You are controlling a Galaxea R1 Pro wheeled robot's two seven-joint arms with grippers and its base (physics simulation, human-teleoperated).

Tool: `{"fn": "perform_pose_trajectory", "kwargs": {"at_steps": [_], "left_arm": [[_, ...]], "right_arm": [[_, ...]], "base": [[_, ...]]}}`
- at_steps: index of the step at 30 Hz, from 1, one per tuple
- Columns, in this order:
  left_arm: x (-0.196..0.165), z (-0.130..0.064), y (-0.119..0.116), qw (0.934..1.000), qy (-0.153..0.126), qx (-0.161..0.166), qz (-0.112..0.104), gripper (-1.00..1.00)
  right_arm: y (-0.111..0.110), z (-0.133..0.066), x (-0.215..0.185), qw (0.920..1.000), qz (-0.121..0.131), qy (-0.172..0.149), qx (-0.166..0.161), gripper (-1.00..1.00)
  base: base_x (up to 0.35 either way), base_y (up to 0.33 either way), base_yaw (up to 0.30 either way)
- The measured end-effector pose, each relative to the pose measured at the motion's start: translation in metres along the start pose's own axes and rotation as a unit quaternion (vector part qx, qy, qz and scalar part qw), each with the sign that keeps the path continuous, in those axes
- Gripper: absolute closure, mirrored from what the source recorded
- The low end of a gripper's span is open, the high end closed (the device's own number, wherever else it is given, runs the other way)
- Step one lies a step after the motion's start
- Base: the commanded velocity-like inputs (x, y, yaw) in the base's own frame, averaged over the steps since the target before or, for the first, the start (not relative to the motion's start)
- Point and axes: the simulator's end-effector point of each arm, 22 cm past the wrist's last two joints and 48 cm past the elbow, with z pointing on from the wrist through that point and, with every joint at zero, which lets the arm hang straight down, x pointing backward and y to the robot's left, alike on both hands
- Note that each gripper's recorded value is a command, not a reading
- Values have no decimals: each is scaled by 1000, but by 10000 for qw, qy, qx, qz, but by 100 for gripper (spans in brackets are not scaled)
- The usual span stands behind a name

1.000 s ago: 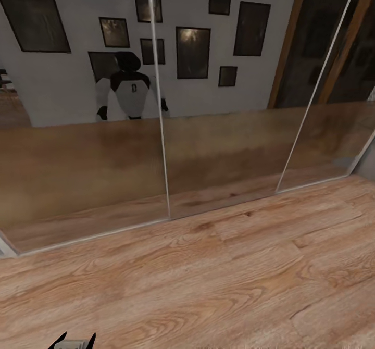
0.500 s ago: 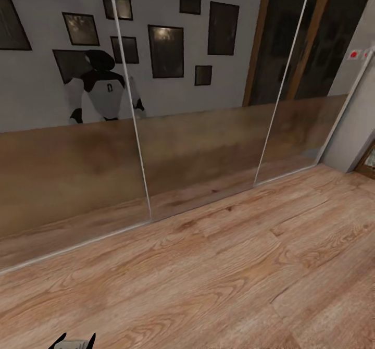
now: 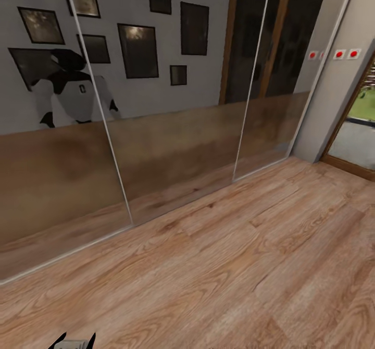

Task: Pick up the two gym shoes and the two sandals from the corridor floor and place them onto the hallstand (shoe rack) in the corridor, making sure they are on the rack and not on the floor. Arrange them so the two gym shoes are next to each other and the two sandals are next to each other.

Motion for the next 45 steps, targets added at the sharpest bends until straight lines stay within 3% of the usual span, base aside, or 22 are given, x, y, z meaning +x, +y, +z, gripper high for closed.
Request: {"fn": "perform_pose_trajectory", "kwargs": {"at_steps": [22,35,45], "left_arm": [[0,0,0,10000,3,-1,0,-100],[0,0,0,10000,-2,-3,-2,-100],[0,0,0,10000,3,-3,1,-100]], "right_arm": [[1,0,0,10000,-1,3,-5,-100],[1,0,0,10000,-1,3,-8,-100],[1,0,0,10000,0,1,-6,-100]], "base": [[30,0,-279],[258,0,-273],[338,0,-86]]}}
